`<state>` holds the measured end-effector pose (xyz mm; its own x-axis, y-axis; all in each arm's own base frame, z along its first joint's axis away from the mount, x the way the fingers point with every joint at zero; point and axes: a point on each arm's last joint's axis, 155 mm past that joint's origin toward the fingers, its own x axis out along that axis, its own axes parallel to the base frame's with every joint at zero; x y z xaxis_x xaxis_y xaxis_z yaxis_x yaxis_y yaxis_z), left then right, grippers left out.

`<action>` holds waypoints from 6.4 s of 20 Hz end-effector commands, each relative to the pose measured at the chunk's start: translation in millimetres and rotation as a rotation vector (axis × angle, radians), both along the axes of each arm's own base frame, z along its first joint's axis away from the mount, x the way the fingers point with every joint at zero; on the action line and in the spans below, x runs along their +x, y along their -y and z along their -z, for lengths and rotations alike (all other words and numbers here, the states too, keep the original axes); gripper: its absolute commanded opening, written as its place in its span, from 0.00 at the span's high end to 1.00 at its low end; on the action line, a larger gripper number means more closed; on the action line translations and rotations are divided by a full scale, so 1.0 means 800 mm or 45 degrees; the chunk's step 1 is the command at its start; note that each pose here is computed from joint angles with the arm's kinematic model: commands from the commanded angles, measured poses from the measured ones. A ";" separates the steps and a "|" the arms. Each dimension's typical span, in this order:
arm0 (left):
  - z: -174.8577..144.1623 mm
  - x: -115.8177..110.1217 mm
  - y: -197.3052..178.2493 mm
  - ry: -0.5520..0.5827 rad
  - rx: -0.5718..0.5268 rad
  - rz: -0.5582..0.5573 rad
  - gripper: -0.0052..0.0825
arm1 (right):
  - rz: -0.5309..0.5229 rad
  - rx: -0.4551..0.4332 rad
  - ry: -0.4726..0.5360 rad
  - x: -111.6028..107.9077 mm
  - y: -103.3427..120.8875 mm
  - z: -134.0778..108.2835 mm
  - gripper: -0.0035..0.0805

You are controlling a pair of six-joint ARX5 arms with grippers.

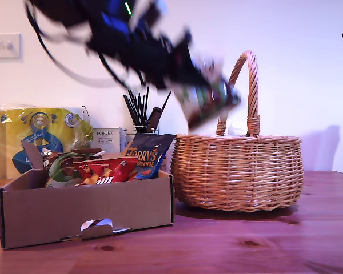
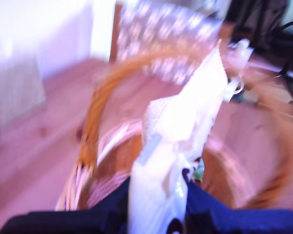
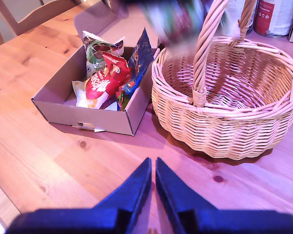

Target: Move the bags of Easter eggs from the cardboard box on the left into the woven basket on the right side.

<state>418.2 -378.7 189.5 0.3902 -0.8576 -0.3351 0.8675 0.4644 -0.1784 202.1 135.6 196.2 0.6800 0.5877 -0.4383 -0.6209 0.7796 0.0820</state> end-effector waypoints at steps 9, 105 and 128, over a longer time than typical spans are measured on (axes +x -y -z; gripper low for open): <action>-0.013 -0.014 0.024 0.054 -0.027 0.025 0.44 | -0.011 0.009 0.029 -0.001 -0.002 -0.009 0.97; -0.065 -0.015 -0.008 0.181 -0.003 0.138 0.82 | -0.009 -0.005 0.022 0.001 -0.001 -0.006 0.97; -0.024 0.002 0.068 0.300 -0.042 0.092 0.41 | -0.005 -0.009 0.016 0.001 -0.001 -0.005 0.97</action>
